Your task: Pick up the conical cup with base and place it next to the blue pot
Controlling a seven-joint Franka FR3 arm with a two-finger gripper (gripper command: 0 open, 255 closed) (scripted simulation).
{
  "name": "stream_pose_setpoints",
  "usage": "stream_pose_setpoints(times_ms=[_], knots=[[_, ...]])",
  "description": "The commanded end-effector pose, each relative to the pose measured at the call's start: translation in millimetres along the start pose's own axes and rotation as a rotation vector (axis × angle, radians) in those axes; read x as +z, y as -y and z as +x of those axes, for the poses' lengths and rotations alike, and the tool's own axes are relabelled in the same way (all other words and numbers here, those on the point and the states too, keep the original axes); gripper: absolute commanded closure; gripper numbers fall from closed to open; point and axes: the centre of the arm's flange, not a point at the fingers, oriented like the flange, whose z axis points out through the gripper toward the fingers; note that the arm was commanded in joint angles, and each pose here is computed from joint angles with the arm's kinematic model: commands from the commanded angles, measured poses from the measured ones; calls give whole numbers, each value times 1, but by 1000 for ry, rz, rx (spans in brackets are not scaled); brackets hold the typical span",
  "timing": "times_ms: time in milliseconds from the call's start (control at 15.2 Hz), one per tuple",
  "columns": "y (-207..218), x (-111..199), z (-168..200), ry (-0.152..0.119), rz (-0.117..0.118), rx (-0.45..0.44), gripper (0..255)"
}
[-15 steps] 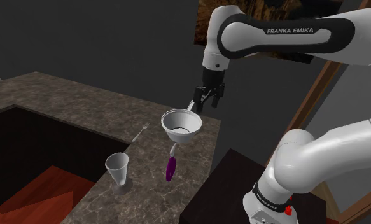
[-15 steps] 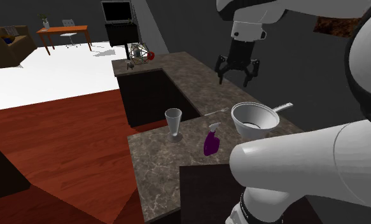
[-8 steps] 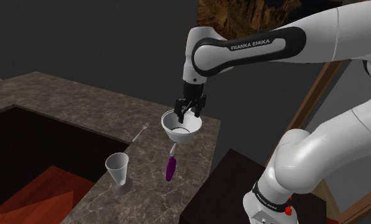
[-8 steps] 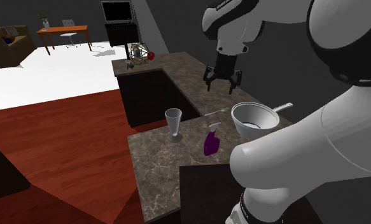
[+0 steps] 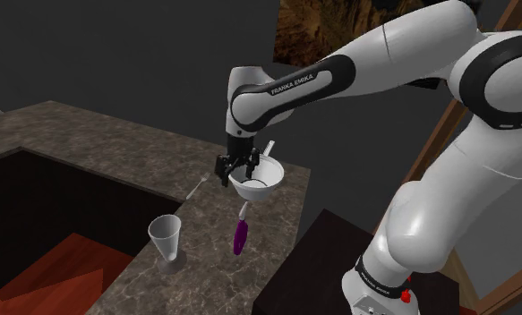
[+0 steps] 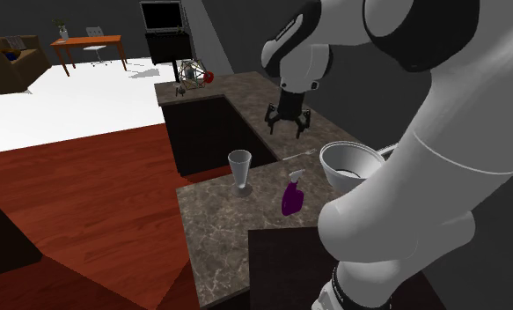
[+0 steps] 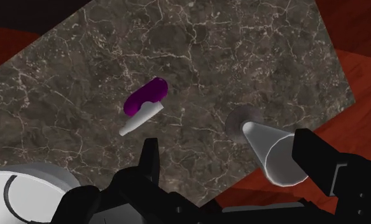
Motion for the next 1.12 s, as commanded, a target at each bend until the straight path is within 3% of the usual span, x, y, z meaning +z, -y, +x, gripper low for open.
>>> stream_pose_setpoints(times_ms=[0,1056], knots=[[9,20,14,3,5,3,0],[95,160,147,25,38,19,0]])
